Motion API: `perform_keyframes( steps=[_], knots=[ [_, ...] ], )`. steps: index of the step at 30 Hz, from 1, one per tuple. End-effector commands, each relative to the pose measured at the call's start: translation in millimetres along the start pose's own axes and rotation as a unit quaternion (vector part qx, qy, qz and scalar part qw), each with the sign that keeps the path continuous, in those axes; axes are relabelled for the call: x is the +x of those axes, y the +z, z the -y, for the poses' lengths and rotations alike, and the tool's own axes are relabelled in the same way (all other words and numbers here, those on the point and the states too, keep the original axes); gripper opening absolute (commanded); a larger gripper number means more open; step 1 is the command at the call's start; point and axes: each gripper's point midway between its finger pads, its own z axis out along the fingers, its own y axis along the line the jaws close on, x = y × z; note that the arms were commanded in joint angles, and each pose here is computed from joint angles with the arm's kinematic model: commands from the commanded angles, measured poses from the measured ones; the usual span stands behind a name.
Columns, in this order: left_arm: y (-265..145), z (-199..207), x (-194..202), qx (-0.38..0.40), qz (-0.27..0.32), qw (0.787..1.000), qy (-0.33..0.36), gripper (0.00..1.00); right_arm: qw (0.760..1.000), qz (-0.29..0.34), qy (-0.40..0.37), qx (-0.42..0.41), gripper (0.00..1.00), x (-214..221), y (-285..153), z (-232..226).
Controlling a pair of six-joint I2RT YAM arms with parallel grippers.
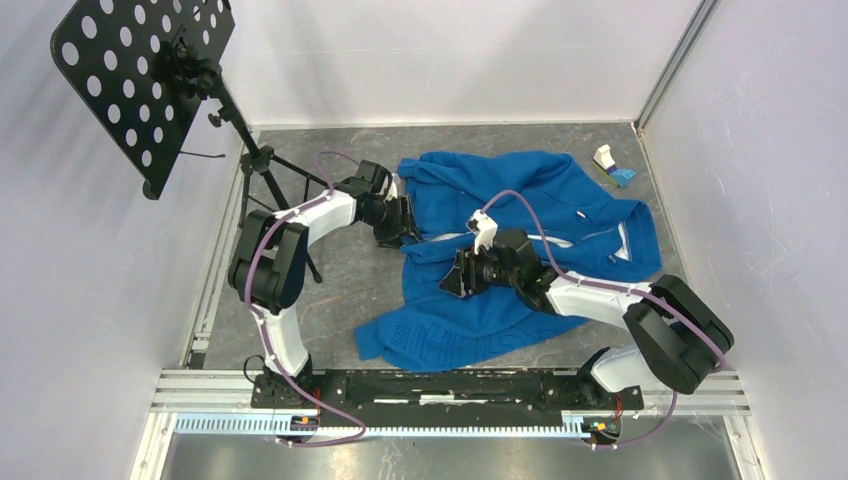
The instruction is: Zip up the jacket
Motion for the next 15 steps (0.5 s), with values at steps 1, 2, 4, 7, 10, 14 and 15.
perform_keyframes(
  steps=[1, 2, 4, 7, 10, 14, 15],
  knots=[
    [4.9, 9.7, -8.1, 0.028, 0.008, 0.999, 0.017, 0.56, 0.999, 0.02, -0.029, -0.032, 0.53, -23.5, 8.8, -16.2],
    [2.8, 9.3, -12.0, 0.022, 0.016, 0.999, 0.023, 0.53, 0.999, 0.017, -0.029, -0.035, 0.51, -21.7, 10.7, -16.6],
    [-3.9, 9.8, -19.3, 0.012, 0.031, 0.999, 0.039, 0.47, 0.999, 0.012, -0.027, -0.043, 0.5, -17.8, 15.9, -18.3],
    [-17.1, 15.6, -28.2, 0.01, 0.055, 0.996, 0.063, 0.39, 0.997, 0.006, -0.031, -0.066, 0.54, -14.4, 24.2, -28.4],
    [-27.6, 23.7, -34.2, 0.017, 0.069, 0.994, 0.079, 0.35, 0.996, 0.023, -0.024, -0.078, 0.58, -18.2, 27.7, -36.8],
    [-36.6, 37.7, -39.3, 0.03, 0.064, 0.995, 0.067, 0.27, 0.996, 0.042, -0.026, -0.072, 0.63, -30.8, 26.3, -38.9],
    [-38.6, 40.4, -43.1, 0.031, 0.068, 0.995, 0.065, 0.26, 0.996, 0.051, -0.034, -0.07, 0.65, -35.6, 24.4, -39.8]
  ],
)
